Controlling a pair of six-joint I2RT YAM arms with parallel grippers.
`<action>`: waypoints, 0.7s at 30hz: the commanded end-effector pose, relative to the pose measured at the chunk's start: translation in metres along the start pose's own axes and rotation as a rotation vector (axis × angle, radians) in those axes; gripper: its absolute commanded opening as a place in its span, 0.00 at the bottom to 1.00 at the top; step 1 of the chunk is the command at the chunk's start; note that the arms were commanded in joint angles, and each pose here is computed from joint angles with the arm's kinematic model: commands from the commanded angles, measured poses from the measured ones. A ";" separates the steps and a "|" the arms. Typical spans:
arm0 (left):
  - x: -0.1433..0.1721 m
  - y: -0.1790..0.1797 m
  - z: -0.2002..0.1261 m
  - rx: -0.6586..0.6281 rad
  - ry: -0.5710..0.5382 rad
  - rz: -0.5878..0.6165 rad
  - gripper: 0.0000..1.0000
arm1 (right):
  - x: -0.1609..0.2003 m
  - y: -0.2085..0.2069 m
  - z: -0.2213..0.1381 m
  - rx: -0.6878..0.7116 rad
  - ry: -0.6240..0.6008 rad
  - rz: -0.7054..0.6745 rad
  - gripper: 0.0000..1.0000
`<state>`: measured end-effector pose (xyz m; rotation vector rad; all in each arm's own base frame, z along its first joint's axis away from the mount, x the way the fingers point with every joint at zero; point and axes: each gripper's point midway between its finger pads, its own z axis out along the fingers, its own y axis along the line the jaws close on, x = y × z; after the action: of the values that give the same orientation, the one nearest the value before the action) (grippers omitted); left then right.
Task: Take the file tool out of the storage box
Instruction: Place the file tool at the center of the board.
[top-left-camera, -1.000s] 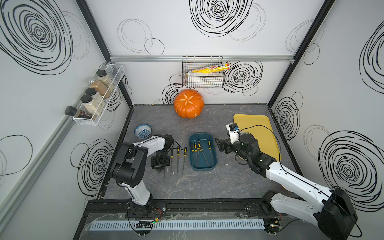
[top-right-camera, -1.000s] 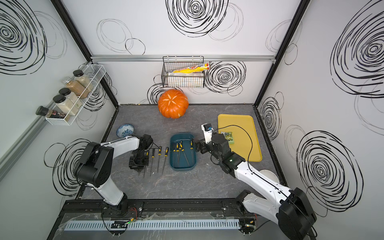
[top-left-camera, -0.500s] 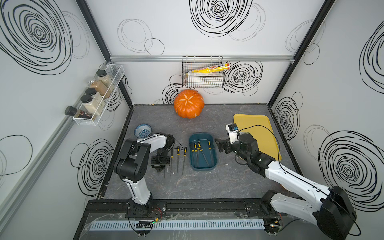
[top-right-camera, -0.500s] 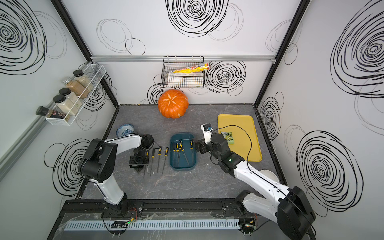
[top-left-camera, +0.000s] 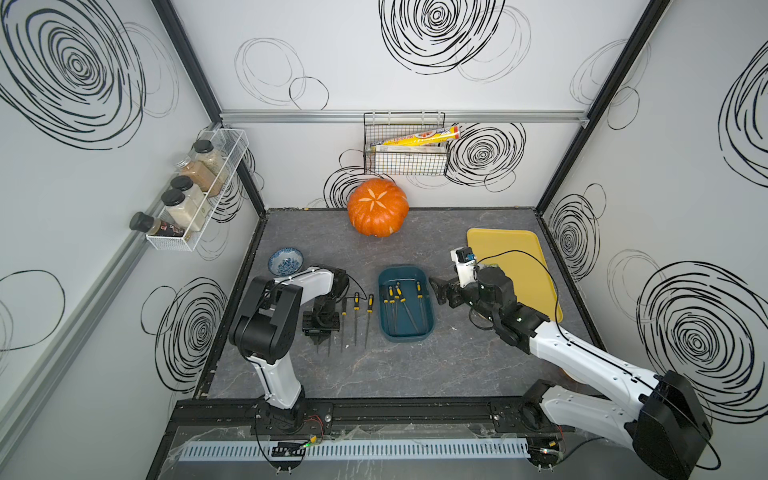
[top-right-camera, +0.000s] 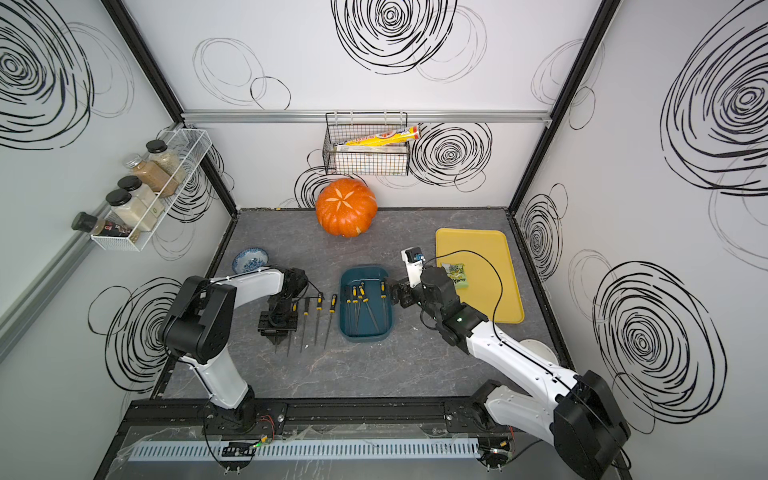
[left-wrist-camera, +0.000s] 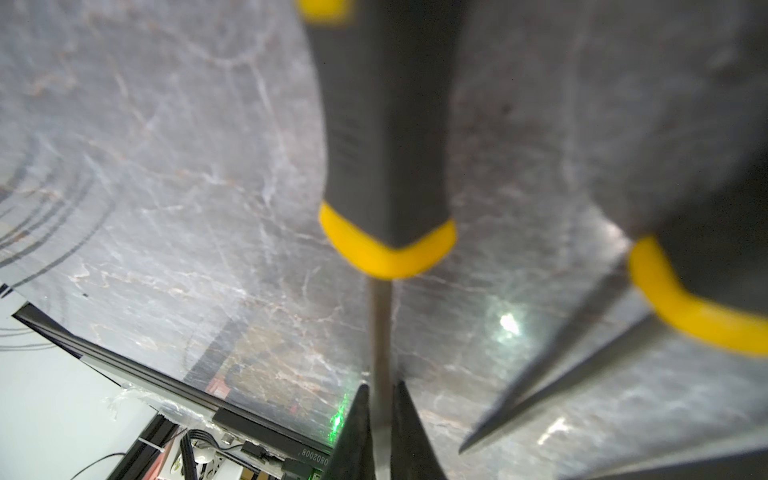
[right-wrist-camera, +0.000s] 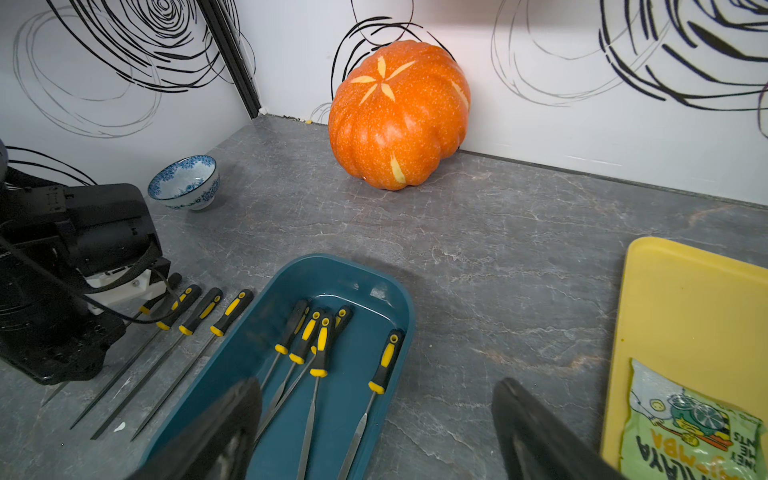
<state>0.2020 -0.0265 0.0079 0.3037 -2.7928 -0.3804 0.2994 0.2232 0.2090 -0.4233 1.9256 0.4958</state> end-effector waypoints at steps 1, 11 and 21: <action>-0.011 -0.008 0.027 0.020 -0.010 -0.011 0.19 | -0.007 -0.001 0.000 0.007 -0.017 -0.007 0.91; -0.014 -0.004 0.007 0.036 -0.066 -0.046 0.22 | -0.004 -0.001 0.002 0.006 -0.007 -0.005 0.92; -0.039 -0.071 -0.194 0.514 -0.619 -0.048 0.51 | -0.013 0.008 -0.018 -0.055 -0.066 0.033 0.92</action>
<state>0.2974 -0.0914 0.1178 0.4120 -3.3575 0.0394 0.2927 0.2226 0.2207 -0.4212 1.8908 0.5348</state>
